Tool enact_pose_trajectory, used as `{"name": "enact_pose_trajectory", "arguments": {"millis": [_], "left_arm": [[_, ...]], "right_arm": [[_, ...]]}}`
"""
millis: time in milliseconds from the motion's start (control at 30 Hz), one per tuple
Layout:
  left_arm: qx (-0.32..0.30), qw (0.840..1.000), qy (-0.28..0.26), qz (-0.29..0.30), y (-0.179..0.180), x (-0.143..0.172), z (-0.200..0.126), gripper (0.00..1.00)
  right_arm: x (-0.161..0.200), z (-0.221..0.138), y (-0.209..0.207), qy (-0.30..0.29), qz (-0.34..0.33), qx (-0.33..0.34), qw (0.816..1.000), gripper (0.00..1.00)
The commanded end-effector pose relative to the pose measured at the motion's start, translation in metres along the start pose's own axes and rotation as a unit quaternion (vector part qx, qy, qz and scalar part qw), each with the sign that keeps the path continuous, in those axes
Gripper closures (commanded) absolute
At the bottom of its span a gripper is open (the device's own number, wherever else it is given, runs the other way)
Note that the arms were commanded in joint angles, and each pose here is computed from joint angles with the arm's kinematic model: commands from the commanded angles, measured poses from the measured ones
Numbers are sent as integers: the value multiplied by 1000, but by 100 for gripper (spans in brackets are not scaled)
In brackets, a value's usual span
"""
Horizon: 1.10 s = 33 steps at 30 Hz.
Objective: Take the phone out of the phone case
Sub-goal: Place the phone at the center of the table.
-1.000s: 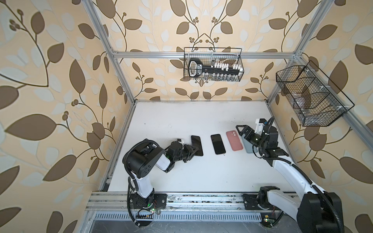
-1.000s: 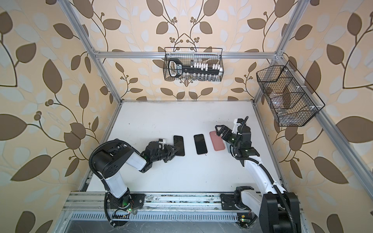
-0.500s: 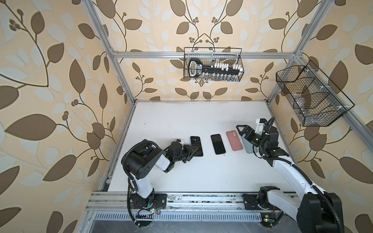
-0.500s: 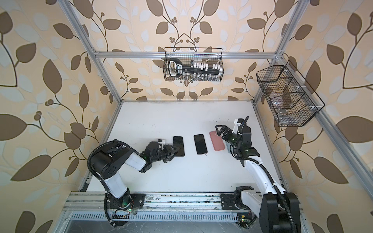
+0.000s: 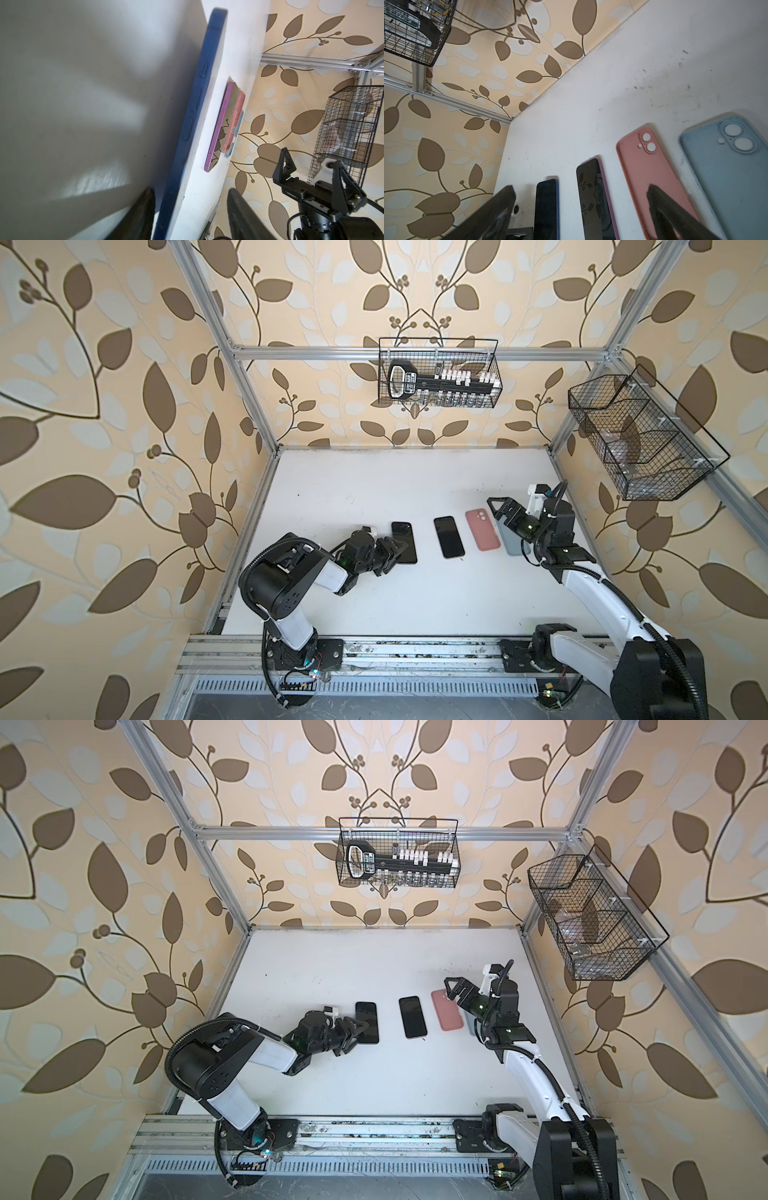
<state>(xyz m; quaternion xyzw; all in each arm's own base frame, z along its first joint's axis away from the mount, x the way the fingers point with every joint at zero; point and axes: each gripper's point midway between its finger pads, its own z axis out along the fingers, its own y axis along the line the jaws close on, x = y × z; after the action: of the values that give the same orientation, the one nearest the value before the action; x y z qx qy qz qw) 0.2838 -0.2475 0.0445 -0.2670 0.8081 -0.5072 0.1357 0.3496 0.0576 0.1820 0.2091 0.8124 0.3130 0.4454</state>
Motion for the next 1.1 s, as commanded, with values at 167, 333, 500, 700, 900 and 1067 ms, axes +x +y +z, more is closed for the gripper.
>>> {"name": "enact_pose_trajectory", "arguments": {"millis": [167,333,500,700,900,1067], "left_arm": [[-38,998,-12,38,-5,-2,-7,32],[-50,998,-15,43,-4,-3,-10,30],[-54,997,-15,44,-3,-3,-10,25],[-68,994,-19,81,-21,-6,-16,9],[-93,979,-28,182,-68,-13,-38,1],[-118,961,-45,245,-95,-24,-55,1]], "right_arm": [[3,-2,-1,1,4,-5,1000,0],[2,-1,0,0,5,-7,1000,0],[2,-2,1,-1,4,-8,1000,0],[-2,-4,3,-3,-4,-6,1000,0],[-9,-8,8,-8,-25,-4,1000,0],[-16,-11,16,-9,-46,-14,999,0]]}}
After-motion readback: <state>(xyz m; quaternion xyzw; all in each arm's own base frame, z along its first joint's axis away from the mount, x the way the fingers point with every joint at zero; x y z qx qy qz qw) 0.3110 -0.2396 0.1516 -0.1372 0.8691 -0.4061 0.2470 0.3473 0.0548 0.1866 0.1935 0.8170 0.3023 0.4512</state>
